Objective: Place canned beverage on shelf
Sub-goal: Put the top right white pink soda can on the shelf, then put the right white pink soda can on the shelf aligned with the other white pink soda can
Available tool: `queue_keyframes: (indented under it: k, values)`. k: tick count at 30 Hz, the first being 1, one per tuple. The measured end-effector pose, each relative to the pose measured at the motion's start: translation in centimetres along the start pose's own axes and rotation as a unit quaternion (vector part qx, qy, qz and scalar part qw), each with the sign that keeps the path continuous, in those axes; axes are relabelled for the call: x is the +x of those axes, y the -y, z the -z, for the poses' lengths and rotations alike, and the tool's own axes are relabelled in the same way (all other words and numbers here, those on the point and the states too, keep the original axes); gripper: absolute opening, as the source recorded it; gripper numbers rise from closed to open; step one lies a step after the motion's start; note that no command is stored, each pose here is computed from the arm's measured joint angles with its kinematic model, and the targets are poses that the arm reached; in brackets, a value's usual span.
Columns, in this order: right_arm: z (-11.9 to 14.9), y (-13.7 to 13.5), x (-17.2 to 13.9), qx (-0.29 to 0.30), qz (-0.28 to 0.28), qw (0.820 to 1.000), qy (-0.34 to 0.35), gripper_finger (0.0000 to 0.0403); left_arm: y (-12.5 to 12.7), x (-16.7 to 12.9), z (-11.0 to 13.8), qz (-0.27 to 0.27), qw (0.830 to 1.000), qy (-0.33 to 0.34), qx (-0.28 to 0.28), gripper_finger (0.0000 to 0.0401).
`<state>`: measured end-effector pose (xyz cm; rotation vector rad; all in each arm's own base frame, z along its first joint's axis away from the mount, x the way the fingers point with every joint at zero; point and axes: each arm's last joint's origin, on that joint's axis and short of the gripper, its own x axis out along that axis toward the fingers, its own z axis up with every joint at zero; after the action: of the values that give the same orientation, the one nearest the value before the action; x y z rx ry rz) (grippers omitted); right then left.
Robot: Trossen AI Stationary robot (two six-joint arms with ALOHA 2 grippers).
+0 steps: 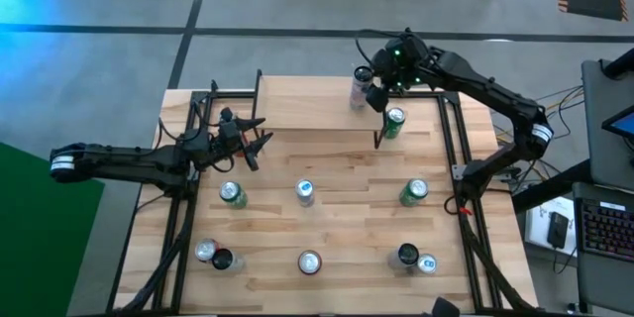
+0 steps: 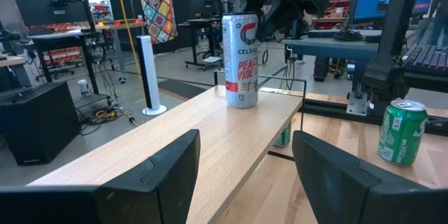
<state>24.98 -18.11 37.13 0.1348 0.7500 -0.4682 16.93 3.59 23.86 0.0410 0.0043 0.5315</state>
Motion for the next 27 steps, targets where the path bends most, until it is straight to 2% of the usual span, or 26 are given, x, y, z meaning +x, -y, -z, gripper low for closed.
queue_keyframes:
  k: [16, 27]
  values:
    - [0.0, -0.3, -3.8, 0.01, 0.005, 0.999, 0.045, 0.027, 0.0, 0.0, 0.0, 0.0, 1.0, 0.0, 0.0, 0.0215]
    - [2.2, -0.8, -5.4, 0.018, 0.004, 0.999, 0.046, 0.027, 0.0, 0.0, 0.0, 0.0, 1.0, 0.0, 0.002, 0.0215]
